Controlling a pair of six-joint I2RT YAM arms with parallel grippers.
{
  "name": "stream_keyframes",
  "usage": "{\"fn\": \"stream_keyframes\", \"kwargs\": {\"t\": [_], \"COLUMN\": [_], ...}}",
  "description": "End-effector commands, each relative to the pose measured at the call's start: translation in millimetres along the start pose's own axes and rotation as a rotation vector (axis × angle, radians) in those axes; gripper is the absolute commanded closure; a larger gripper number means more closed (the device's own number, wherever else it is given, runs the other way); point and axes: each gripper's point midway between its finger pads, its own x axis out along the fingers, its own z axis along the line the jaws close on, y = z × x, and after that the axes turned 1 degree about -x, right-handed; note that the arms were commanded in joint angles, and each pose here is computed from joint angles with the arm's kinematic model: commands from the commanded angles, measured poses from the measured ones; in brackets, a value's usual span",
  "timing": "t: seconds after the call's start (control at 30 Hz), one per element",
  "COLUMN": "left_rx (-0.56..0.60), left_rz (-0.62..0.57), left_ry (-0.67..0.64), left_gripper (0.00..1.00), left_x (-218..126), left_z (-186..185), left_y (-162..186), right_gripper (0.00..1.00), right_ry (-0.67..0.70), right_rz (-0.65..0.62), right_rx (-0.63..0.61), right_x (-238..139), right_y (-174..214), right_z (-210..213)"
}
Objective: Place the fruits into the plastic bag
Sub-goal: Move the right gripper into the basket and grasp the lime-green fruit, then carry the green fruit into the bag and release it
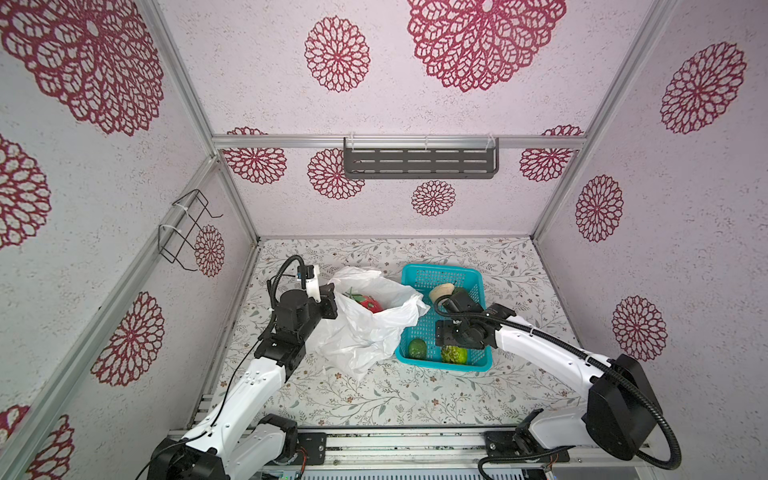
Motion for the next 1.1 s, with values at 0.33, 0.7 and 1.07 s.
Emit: {"fn": "stream_keyframes", "kwargs": {"t": [0.33, 0.7, 1.07], "left_rx": [0.026, 0.009, 0.004], "left_rz": [-0.021, -0.027, -0.017], "left_ry": [0.025, 0.053, 0.095], "left_gripper": [1.0, 1.0, 1.0], "left_x": [16.5, 5.2, -8.1], "left_z": [-7.3, -13.0, -21.2], "left_y": [-9.9, -15.1, -16.2], "right_gripper": [0.13, 0.54, 0.54], "right_ry": [0.037, 0.033, -0.235], "right_rz": [0.145, -0.004, -0.509], "right_rx": [0.016, -0.027, -0.153], "right_x": [30.9, 19.5, -97.6], "right_y": [37.4, -4.4, -152.9], "right_z": [-10.2, -1.7, 86.9]}}
